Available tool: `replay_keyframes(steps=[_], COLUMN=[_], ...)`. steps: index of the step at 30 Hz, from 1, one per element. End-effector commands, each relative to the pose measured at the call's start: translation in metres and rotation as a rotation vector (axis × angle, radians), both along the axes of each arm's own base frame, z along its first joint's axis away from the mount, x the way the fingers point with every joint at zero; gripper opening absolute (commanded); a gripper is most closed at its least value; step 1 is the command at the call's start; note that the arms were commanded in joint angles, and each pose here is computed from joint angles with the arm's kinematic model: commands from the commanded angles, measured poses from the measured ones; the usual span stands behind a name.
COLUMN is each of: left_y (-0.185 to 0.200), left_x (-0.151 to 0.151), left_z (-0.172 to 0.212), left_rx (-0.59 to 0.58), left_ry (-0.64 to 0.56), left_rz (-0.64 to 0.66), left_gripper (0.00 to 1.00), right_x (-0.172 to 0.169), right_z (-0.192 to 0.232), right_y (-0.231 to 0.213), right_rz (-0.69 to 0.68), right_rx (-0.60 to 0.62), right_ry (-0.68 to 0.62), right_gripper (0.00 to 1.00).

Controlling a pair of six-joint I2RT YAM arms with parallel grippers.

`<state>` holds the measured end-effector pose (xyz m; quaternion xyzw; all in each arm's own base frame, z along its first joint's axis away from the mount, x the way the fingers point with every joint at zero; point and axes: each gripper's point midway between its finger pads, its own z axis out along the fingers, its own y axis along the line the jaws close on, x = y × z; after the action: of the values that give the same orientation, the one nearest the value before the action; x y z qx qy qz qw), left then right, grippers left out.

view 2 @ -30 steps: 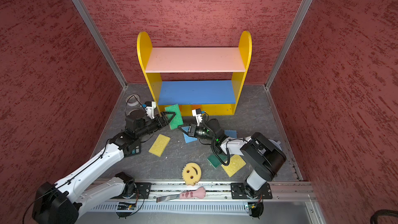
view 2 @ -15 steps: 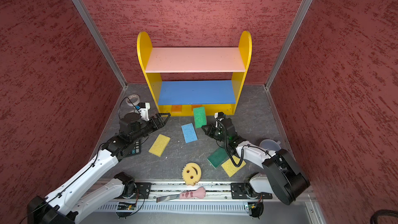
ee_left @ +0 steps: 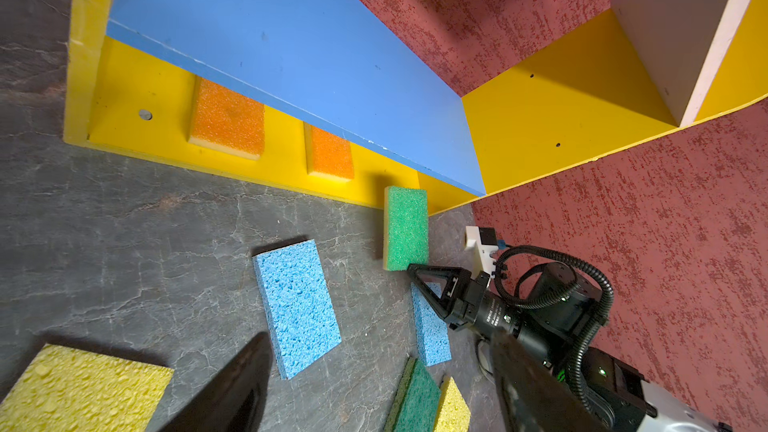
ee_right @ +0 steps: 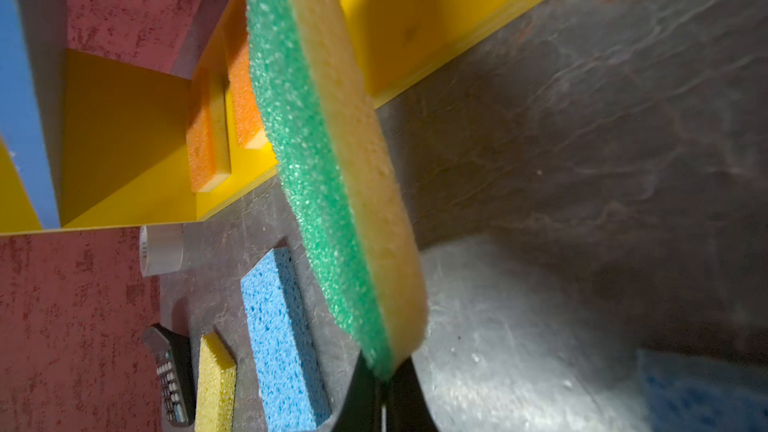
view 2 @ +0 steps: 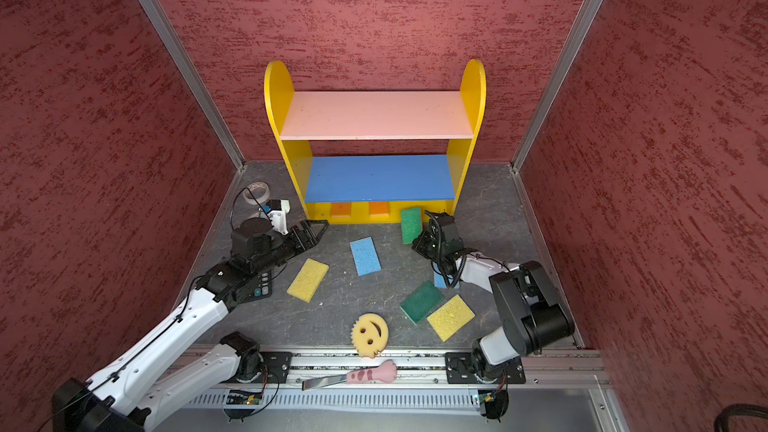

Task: Place and organize the cleaning sponges onto the shelf
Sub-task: 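Carry the green sponge to the shelf base and stand it upright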

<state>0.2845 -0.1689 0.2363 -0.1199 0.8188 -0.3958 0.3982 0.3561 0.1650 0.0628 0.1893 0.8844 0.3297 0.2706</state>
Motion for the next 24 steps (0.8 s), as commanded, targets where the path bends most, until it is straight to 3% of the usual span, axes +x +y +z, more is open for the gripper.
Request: replay_keyframes(steps=[1,18,20,24], left_y=[0.0,0.008,0.009,0.01], left_x=[0.002,-0.005,-0.006,-0.007], left_z=[0.004,0.002,0.001,0.0], left_rx=[0.0,0.018,0.02,0.022], left_ry=[-0.01,-0.023,-0.025,-0.023], left_rz=[0.001,0.016,0.021,0.023], left_gripper=[0.82,0.83,0.84,0.84], right_x=[0.02,0.049,0.05,0.045], right_z=[0.007,-0.012,-0.013,-0.011], right_y=[-0.005,-0.02,-0.023,-0.03], right_rz=[-0.015,-0.126,-0.136,-0.168], right_rx=[-0.035,-0.046,-0.051,-0.059], right_ry=[-0.04,-0.049,-0.05,-0.066], right_gripper=[0.0,0.0,0.07,0.11])
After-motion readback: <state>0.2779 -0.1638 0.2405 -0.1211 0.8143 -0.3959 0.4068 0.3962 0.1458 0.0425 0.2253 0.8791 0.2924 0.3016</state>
